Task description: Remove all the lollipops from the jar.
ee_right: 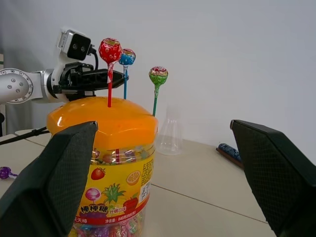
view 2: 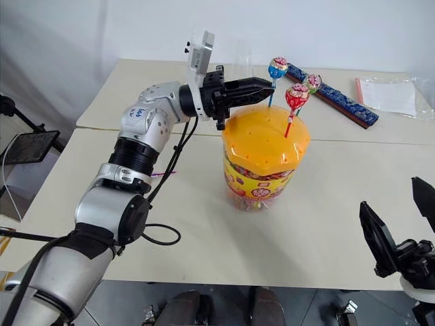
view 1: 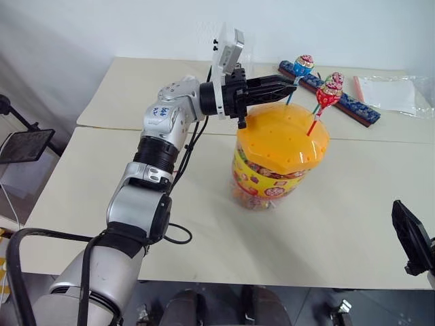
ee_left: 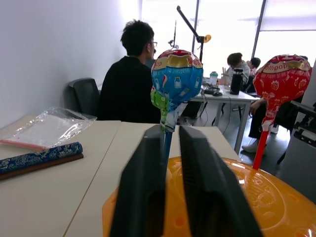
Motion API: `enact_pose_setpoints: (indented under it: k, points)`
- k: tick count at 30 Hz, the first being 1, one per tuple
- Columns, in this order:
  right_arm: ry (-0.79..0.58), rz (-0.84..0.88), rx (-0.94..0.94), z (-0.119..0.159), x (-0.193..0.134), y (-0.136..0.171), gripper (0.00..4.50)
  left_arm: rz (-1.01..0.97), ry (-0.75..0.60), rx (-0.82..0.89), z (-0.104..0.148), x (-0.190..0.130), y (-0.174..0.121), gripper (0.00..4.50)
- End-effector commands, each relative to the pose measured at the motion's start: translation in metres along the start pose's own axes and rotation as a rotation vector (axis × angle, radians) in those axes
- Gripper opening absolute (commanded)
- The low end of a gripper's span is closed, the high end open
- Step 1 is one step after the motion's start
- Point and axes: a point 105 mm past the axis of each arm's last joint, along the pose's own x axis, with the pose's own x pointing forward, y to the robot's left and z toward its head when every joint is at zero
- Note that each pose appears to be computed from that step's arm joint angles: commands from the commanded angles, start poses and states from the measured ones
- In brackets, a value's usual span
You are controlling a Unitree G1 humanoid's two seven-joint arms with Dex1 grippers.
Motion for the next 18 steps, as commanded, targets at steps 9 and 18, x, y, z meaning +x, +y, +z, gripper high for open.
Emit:
enact_pose_setpoints:
  k: [9, 18]
  points:
    - [-0.063, 0.155, 0.012, 0.006, 0.024, 0.014, 4.5, 0.095, -0.417, -0.06, 0.073, -0.039, 0.011, 0.02]
    - [0.0, 0.7, 0.085, 0.001, 0.053, 0.054, 4.5, 0.61, 0.095, -0.129, 0.012, -0.159, 0.016, 0.02]
